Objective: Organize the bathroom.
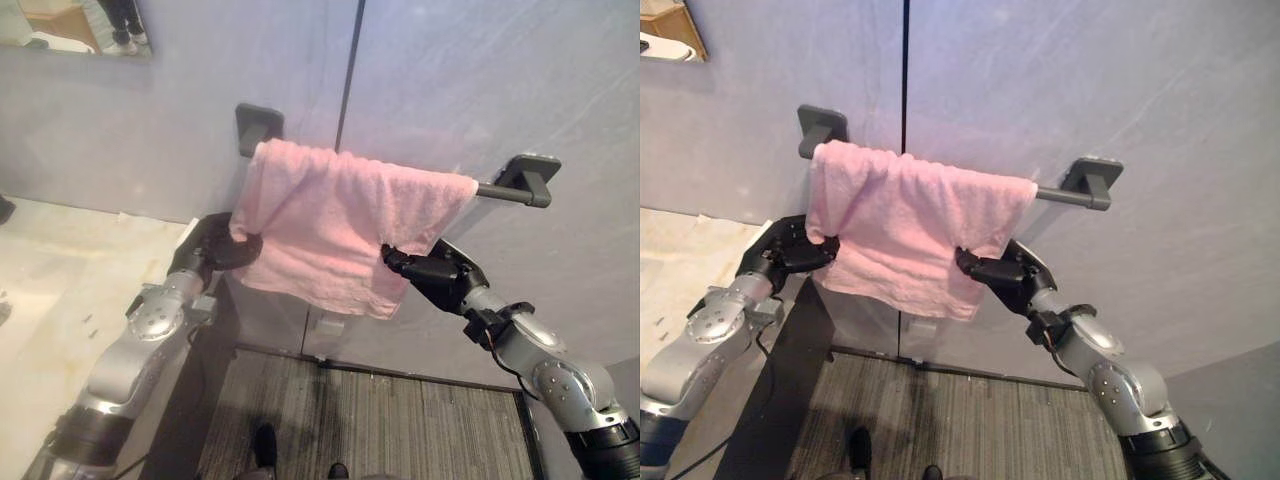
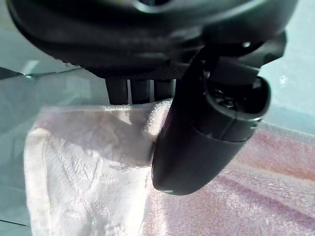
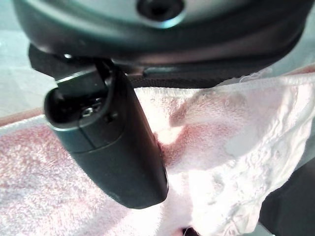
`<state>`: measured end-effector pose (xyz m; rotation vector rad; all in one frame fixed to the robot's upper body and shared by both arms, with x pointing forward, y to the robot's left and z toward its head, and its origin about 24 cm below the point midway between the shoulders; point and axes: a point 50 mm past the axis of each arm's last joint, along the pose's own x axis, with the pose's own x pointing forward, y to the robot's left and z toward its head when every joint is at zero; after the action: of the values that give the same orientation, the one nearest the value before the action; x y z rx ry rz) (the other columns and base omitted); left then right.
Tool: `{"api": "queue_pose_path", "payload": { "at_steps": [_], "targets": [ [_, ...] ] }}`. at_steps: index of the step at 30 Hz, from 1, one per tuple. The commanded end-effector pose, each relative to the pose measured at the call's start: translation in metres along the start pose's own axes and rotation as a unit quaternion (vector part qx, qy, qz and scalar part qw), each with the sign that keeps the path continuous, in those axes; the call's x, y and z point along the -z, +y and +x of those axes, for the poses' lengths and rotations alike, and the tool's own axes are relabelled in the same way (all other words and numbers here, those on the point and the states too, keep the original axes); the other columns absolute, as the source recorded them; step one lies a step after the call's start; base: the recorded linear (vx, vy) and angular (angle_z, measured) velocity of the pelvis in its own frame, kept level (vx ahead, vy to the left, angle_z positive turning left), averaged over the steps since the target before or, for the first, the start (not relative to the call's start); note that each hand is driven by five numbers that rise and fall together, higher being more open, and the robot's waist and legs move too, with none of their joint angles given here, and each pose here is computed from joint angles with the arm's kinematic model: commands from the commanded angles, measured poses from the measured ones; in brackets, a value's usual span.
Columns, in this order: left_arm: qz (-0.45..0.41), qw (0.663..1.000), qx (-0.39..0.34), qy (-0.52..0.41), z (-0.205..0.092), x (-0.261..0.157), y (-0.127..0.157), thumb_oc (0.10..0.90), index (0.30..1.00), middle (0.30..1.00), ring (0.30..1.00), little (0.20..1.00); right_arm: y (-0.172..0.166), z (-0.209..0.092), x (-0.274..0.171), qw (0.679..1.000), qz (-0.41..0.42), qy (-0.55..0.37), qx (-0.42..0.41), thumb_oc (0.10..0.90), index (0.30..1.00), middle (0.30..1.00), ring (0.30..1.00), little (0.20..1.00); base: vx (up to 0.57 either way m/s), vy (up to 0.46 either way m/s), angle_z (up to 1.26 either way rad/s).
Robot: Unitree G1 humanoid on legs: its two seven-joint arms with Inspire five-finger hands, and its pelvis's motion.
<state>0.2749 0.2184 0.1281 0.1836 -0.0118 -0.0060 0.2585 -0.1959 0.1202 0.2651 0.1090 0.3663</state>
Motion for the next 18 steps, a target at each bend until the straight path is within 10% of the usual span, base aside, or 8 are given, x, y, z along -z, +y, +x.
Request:
{"api": "queue_pose_path", "payload": {
  "at_steps": [1,14,16,17,18],
  "targets": [
    [-0.009,0.989,-0.078,-0.122,0.006,-0.046,0.025,0.400,0.300,0.300,0.300,0.300,-0.024,-0.016,-0.080,0.958,-0.087,-0.232,0.143,0.400,0.300,0.300,0.300,0.300,0.00,0.005,-0.04],
    [0.015,0.991,-0.077,-0.106,0.008,-0.049,0.027,0.400,0.300,0.300,0.300,0.300,-0.050,-0.041,-0.103,0.924,-0.135,-0.252,0.255,0.406,0.309,0.309,0.309,0.309,0.00,0.004,-0.10],
    [0.044,0.994,-0.037,-0.097,0.009,-0.048,0.022,0.513,0.469,0.469,0.469,0.469,-0.049,-0.040,-0.103,0.928,-0.133,-0.243,0.249,0.569,0.554,0.554,0.554,0.554,-0.01,-0.008,-0.08],
    [0.056,0.994,-0.014,-0.093,0.009,-0.050,0.018,0.558,0.538,0.538,0.538,0.538,-0.048,-0.039,-0.102,0.931,-0.131,-0.239,0.242,0.800,0.900,0.900,0.900,0.900,-0.01,-0.015,-0.07],
    [0.060,0.994,-0.006,-0.090,0.010,-0.049,0.017,0.590,0.585,0.585,0.585,0.585,-0.047,-0.038,-0.102,0.933,-0.129,-0.238,0.239,0.800,0.900,0.900,0.900,0.900,-0.01,-0.014,-0.08]
  ]
}}
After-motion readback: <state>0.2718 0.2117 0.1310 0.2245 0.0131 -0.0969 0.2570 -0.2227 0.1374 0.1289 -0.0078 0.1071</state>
